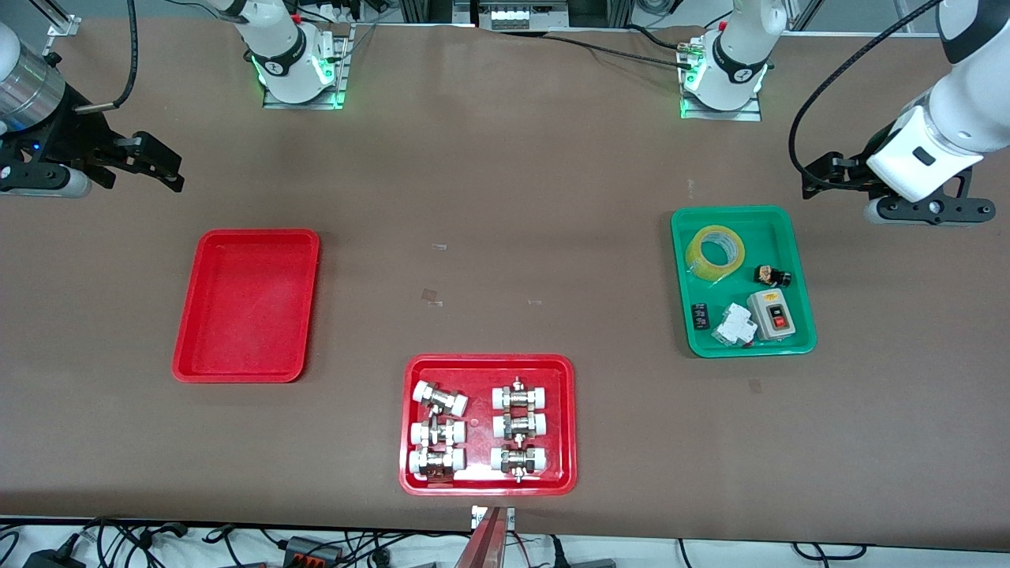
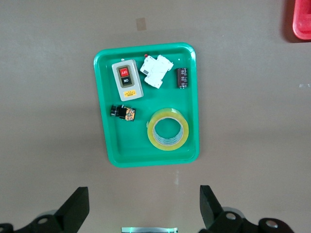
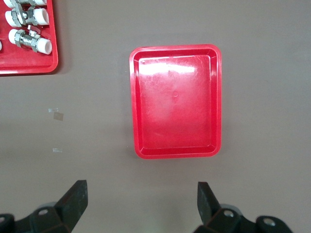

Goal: Left arm passes tape to right arm into tray
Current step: 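Reach the left gripper down to the yellow tape roll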

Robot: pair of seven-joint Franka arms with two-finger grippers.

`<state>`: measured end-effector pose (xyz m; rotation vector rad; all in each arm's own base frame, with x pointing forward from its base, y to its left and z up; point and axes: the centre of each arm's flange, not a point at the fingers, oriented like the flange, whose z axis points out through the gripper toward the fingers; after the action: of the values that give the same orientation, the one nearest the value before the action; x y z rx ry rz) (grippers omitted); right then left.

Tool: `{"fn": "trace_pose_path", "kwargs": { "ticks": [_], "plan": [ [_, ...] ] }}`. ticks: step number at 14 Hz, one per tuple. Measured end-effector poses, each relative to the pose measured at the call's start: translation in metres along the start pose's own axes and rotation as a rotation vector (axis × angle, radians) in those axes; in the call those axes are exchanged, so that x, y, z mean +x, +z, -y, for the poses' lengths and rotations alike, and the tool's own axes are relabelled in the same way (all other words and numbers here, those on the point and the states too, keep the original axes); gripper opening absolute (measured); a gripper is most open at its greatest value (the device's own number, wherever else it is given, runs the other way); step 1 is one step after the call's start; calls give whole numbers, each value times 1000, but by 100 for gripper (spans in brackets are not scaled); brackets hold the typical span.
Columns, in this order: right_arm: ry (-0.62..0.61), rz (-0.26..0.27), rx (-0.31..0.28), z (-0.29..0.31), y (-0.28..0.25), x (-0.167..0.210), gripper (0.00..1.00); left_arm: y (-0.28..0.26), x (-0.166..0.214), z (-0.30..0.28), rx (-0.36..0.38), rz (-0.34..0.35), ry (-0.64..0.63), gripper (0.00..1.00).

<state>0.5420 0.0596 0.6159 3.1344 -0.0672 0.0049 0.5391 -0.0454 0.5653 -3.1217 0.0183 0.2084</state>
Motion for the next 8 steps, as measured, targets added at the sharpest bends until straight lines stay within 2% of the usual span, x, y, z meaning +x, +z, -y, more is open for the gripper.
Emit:
{"fn": "trace_pose_path", "kwargs": {
  "ticks": [4,8],
  "plan": [
    [0,-4,1,0,-2,1,100,3,1,0,0,5,0,100],
    [0,-1,0,0,0,2,100,58,13,17,-6,110,-28,100]
  ]
}}
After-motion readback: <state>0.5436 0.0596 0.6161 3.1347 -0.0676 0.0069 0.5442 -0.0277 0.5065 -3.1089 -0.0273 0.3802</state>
